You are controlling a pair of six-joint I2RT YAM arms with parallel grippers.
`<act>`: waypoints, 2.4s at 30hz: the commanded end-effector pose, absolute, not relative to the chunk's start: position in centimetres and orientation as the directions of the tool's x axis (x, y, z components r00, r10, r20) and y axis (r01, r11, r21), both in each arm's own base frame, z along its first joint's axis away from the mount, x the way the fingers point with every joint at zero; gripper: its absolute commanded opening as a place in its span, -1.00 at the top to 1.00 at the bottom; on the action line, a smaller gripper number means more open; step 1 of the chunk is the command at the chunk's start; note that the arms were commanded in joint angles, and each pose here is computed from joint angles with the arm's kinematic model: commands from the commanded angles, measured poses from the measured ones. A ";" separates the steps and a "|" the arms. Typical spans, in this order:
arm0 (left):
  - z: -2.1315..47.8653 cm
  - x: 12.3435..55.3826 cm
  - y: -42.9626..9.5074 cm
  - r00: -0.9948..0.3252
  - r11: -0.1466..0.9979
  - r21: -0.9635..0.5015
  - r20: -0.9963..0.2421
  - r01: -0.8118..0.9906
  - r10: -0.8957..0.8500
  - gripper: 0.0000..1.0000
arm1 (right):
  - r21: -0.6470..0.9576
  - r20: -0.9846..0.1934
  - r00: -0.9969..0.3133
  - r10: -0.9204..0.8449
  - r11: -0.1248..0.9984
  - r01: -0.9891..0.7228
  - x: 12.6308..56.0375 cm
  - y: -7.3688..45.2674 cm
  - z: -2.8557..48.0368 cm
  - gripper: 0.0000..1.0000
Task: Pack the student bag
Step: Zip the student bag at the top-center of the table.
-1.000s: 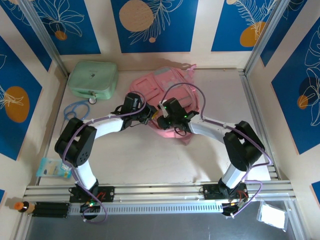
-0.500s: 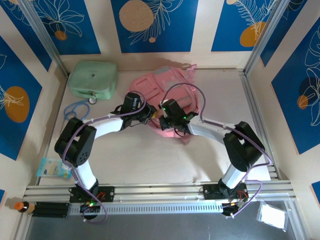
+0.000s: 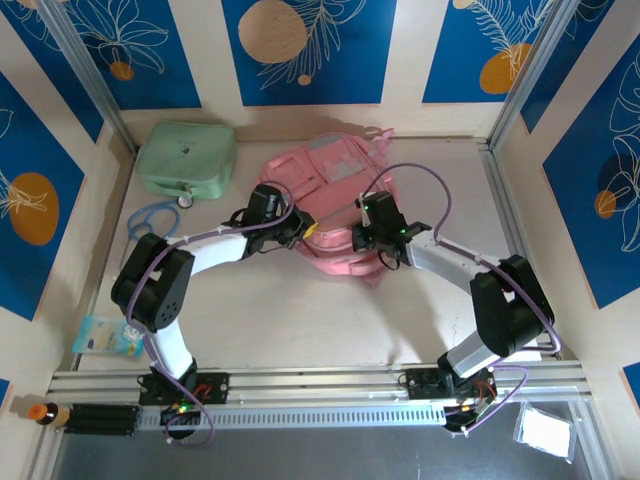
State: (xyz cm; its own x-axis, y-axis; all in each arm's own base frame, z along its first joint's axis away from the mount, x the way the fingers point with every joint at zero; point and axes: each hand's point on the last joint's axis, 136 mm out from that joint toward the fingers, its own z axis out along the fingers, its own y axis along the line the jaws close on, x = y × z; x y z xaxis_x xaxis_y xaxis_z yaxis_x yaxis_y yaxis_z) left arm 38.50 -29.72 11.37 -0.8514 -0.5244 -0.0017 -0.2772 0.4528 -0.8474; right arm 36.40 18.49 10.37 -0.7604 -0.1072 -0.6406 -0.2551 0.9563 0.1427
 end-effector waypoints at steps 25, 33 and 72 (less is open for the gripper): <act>14.0 37.0 -17.1 -0.708 0.521 -0.772 -0.135 -0.363 -0.693 -0.08 | 0.423 -0.565 -0.766 -0.307 0.689 -0.588 31.9 35.2 14.2 1.00; 14.3 38.0 -21.4 -0.743 0.441 -0.834 -0.057 -0.332 -0.667 -0.07 | 0.447 -0.556 -0.767 -0.322 0.662 -0.602 31.2 36.2 14.1 1.00; 11.5 39.3 -20.8 -0.797 0.646 -0.695 -0.176 -0.315 -0.578 1.00 | 0.096 -0.506 -0.839 -0.201 0.954 -0.286 34.6 19.5 11.1 0.72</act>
